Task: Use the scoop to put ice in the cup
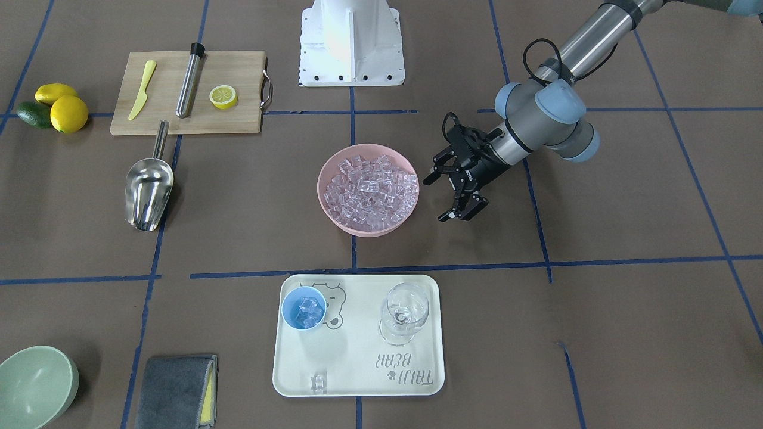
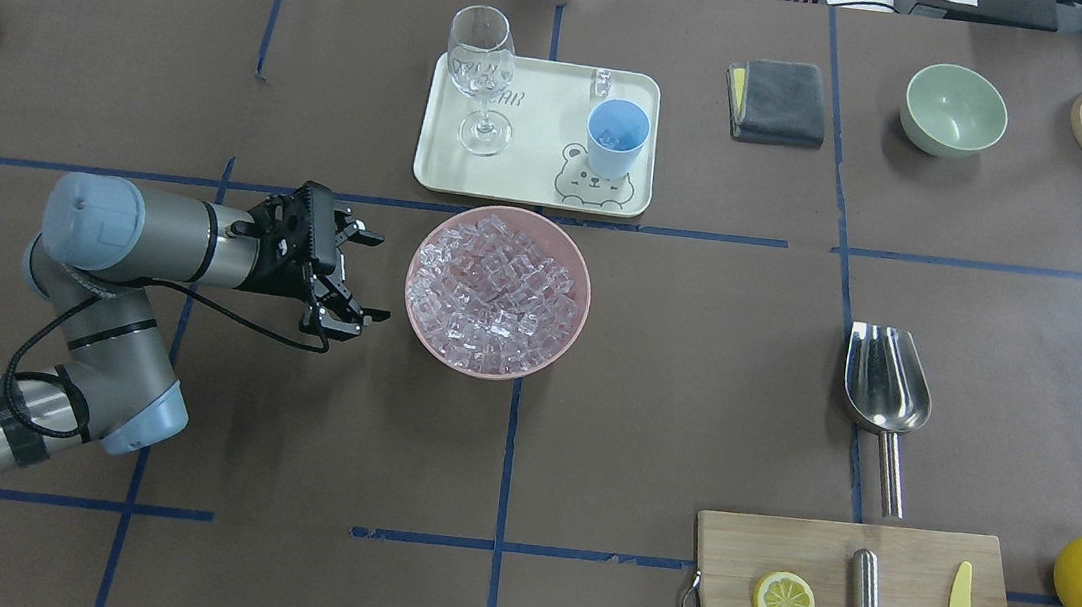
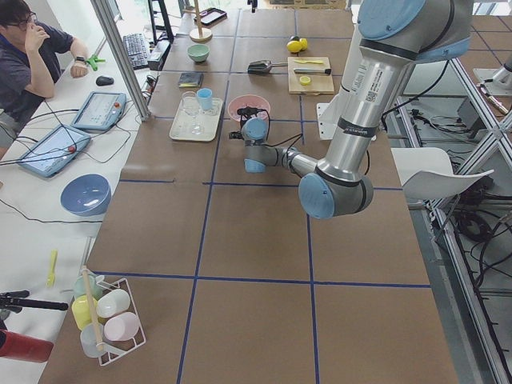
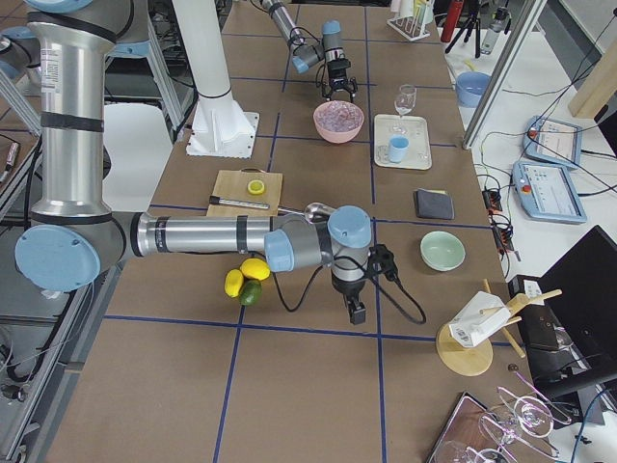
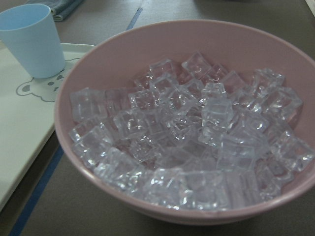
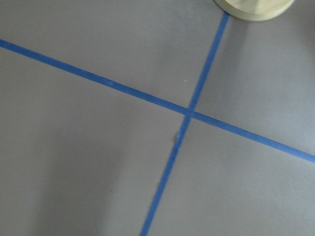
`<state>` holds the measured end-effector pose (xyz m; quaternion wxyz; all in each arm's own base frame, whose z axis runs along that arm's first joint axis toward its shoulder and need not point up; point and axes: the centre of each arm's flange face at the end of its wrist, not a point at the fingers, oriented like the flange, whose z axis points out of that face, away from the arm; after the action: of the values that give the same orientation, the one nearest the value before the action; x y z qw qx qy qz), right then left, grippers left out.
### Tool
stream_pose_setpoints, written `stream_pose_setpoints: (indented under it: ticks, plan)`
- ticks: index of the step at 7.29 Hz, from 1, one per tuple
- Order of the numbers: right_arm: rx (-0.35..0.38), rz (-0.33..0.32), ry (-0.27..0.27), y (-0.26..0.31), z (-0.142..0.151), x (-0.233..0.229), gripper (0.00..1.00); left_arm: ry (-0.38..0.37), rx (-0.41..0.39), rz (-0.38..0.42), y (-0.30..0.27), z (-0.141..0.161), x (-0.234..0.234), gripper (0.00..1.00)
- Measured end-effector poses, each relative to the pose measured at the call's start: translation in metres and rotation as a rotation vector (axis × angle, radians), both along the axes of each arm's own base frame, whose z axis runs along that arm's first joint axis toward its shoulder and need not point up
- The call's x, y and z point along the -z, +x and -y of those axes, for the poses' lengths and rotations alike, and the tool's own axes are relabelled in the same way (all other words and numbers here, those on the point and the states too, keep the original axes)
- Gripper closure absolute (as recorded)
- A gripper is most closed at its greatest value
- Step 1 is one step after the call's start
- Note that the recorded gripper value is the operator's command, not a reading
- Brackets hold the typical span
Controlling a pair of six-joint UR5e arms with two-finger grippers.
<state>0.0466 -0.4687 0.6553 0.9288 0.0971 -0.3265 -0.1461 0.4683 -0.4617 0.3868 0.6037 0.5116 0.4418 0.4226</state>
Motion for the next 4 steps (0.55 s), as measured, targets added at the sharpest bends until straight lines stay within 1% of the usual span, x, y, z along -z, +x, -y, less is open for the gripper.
stream_pose_setpoints:
  ticks: [1, 2, 3, 4]
  plan:
    - [-0.003, 0.007, -0.013, 0.025, -0.015, -0.026, 0.00, -0.032, 0.022, 0.045, -0.024, 0.020, -0.011, 0.00]
    - [-0.015, 0.033, -0.034, 0.037, -0.031, -0.042, 0.00, -0.059, 0.051, 0.097, -0.058, 0.044, -0.021, 0.00]
    - [-0.032, 0.060, -0.058, 0.044, -0.041, -0.047, 0.00, -0.069, 0.096, 0.155, -0.100, 0.068, -0.038, 0.00]
    - [-0.045, 0.074, -0.086, 0.049, -0.044, -0.045, 0.00, -0.085, 0.144, 0.223, -0.146, 0.090, -0.059, 0.00]
